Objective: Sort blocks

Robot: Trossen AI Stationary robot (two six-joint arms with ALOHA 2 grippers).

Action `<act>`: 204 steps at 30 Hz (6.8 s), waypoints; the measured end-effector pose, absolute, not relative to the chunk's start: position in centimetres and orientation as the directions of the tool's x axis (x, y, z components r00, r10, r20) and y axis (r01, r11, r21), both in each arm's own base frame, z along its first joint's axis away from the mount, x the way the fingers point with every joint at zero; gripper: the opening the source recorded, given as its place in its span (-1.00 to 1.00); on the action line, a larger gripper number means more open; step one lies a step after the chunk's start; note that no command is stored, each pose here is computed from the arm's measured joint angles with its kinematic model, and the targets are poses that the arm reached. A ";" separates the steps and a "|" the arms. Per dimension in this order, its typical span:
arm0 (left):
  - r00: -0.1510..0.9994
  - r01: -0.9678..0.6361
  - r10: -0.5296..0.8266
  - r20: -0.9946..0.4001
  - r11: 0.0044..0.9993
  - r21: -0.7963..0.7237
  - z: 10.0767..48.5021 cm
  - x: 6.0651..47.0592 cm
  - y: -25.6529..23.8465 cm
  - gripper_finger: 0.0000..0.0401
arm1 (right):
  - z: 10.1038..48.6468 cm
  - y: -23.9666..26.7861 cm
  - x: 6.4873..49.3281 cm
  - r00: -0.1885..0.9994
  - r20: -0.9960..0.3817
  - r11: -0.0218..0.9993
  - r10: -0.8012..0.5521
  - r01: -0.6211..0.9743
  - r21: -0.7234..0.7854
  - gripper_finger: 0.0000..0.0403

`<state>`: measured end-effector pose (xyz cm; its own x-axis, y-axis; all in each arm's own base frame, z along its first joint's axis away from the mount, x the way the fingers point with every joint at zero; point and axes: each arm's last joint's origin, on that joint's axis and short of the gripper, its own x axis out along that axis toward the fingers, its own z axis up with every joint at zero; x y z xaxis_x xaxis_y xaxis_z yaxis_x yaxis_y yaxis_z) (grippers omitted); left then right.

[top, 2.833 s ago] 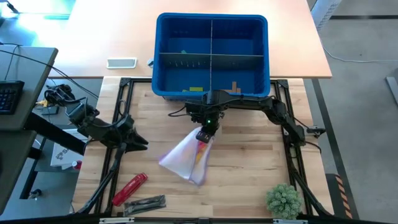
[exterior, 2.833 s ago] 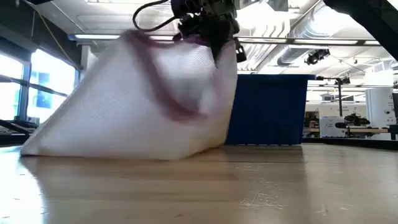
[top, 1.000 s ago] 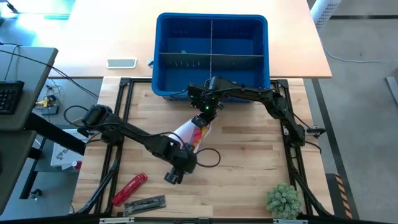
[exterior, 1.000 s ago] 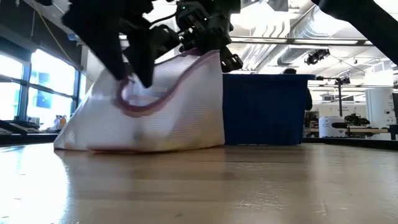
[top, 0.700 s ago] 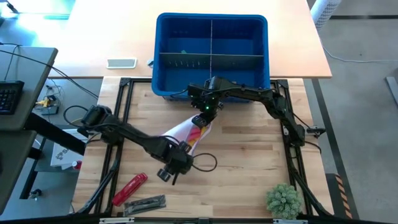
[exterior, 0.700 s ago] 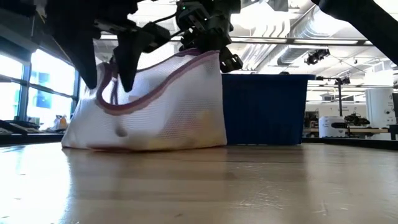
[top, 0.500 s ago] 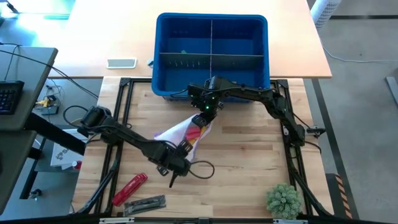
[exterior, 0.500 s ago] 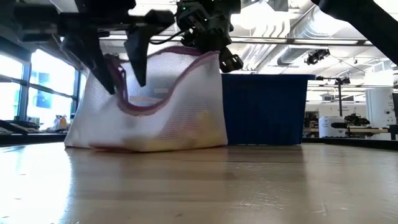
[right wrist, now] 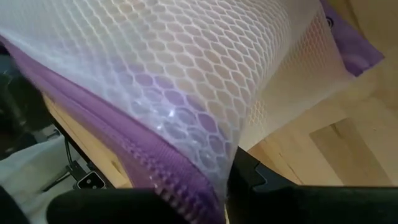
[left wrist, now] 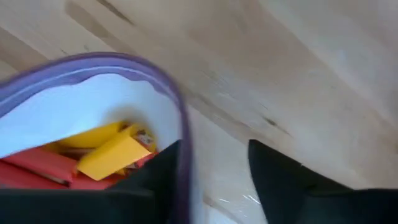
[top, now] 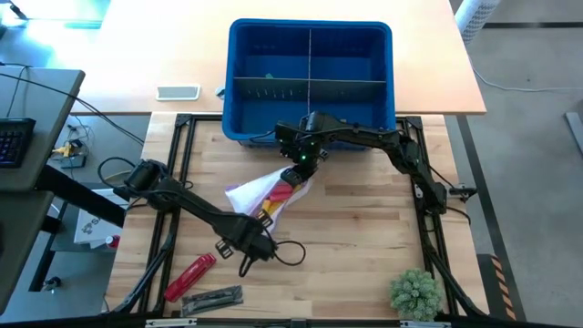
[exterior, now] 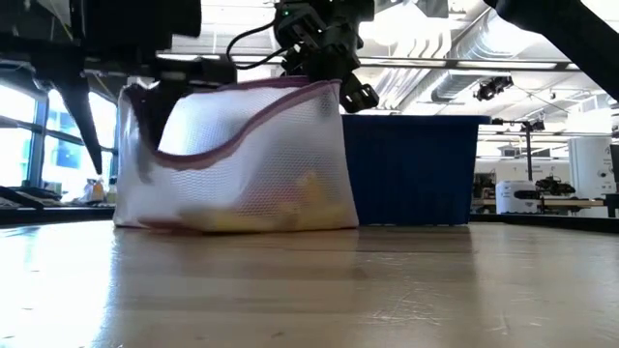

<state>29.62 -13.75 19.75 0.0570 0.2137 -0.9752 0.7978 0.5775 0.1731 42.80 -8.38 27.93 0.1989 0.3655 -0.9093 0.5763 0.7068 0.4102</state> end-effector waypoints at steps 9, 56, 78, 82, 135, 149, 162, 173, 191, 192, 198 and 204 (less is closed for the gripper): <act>0.095 0.703 0.358 -0.929 0.636 0.317 18.5 30.6 -12.8 -0.97 | 27.9 -6.4 43.1 0.178 -0.911 0.769 0.373 0.491 0.410 -1.00; 0.638 0.034 0.020 -0.770 0.998 0.054 29.0 22.5 -6.3 -1.00 | 38.2 6.7 38.7 0.516 -0.855 0.981 -0.053 0.188 0.053 -0.35; 0.620 0.102 -0.040 -0.784 0.994 0.029 29.0 22.6 -5.7 -1.00 | 26.3 23.7 46.7 0.758 -0.640 0.992 0.125 -0.112 0.060 -0.35; 0.614 0.116 -0.056 -0.788 0.993 0.020 29.0 22.6 -5.7 -1.00 | 21.6 24.5 48.9 0.753 -0.633 0.984 0.179 -0.148 0.103 -0.35; 0.506 0.039 0.009 -0.863 0.999 0.033 28.2 21.5 -5.2 -1.00 | 40.5 -19.3 31.3 0.136 -0.778 0.390 -0.613 0.908 -0.149 -0.35; 0.500 0.050 0.018 -0.866 0.998 0.049 28.2 21.5 -5.2 -1.00 | 32.8 -19.2 33.3 0.103 -0.894 0.304 -0.436 0.952 -0.039 -0.35; 0.491 0.072 0.021 -0.871 0.995 0.064 28.1 21.4 -5.2 -1.00 | 31.4 -16.8 33.0 0.070 -0.981 0.518 -0.182 0.855 -0.035 -0.35; 0.494 0.075 0.018 -0.869 0.995 0.063 28.2 21.4 -5.2 -1.00 | 36.9 -14.7 30.0 0.257 -0.943 0.614 -0.211 0.786 0.076 -0.35; 0.482 0.061 -0.015 -0.876 0.998 0.017 28.1 21.4 -5.3 -1.00 | 38.8 -23.3 25.7 0.377 -0.822 0.850 -0.426 0.479 -0.221 -0.35; 0.478 0.053 -0.017 -0.878 0.999 0.009 28.1 21.3 -5.3 -1.00 | 38.6 -23.9 25.4 0.378 -0.825 0.856 -0.419 0.469 -0.220 -0.34; 0.450 0.053 -0.044 -0.892 0.998 -0.022 28.0 21.1 -5.3 -1.00 | 38.3 -26.6 24.0 0.421 -0.804 0.879 -0.419 0.411 -0.243 -0.20; 0.443 0.076 -0.053 -0.895 0.997 -0.022 27.9 21.2 -5.4 -1.00 | 38.4 -27.9 23.5 0.480 -0.774 0.906 -0.414 0.301 -0.298 0.02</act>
